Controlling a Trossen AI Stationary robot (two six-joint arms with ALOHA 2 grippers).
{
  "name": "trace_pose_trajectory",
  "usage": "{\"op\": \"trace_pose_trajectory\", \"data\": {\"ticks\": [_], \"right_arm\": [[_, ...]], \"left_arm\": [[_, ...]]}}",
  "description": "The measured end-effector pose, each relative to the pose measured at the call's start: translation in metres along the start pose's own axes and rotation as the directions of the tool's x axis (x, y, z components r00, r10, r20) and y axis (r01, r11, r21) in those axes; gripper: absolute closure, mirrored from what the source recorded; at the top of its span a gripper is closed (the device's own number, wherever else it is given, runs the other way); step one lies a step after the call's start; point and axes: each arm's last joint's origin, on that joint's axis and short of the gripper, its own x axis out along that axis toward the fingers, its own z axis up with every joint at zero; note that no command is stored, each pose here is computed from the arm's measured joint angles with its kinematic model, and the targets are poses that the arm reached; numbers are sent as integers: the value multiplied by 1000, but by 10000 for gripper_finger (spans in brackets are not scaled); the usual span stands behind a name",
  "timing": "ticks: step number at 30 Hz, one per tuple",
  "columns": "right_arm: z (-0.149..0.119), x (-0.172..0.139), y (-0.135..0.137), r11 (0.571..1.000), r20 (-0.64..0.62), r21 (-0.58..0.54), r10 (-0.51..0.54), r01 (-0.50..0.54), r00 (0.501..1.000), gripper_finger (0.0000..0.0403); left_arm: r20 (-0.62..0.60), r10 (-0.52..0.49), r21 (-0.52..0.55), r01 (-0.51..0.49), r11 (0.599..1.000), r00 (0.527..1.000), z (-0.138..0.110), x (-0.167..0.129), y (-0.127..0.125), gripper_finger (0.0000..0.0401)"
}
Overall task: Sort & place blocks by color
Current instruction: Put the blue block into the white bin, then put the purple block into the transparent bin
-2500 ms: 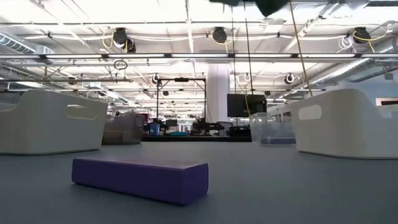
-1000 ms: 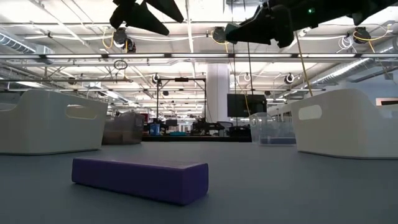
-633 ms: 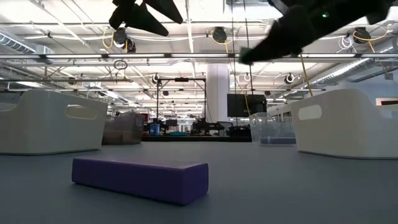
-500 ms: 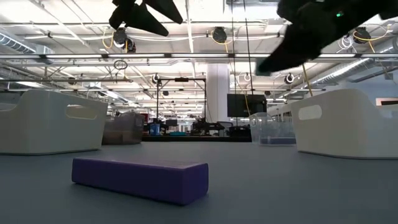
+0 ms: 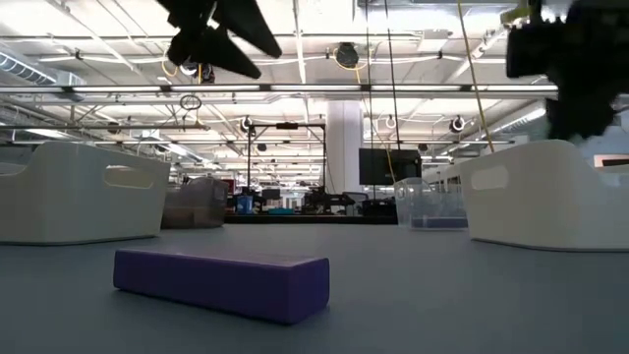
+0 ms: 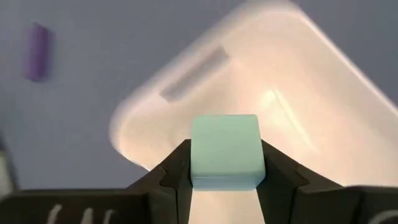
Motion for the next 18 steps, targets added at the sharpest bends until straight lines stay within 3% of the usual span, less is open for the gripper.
{"op": "trace_pose_trajectory", "data": {"ticks": [6,9,13,18], "right_arm": [[-10,3,-5,997,-109,-4,-75,75,991,278],[-10,3,-5,997,-108,-18,-74,72,991,208],[-10,3,-4,999,-135,-18,-45,43,990,112],[-5,4,8,993,-138,15,115,-114,984,44]], "left_arm": [[-60,-79,35,81,996,995,-23,5,1,155],[-108,-185,93,195,976,977,-34,5,-3,155],[-149,-364,155,385,910,919,-42,3,-11,155],[-133,-499,216,517,828,856,-52,-4,-21,155]]}}
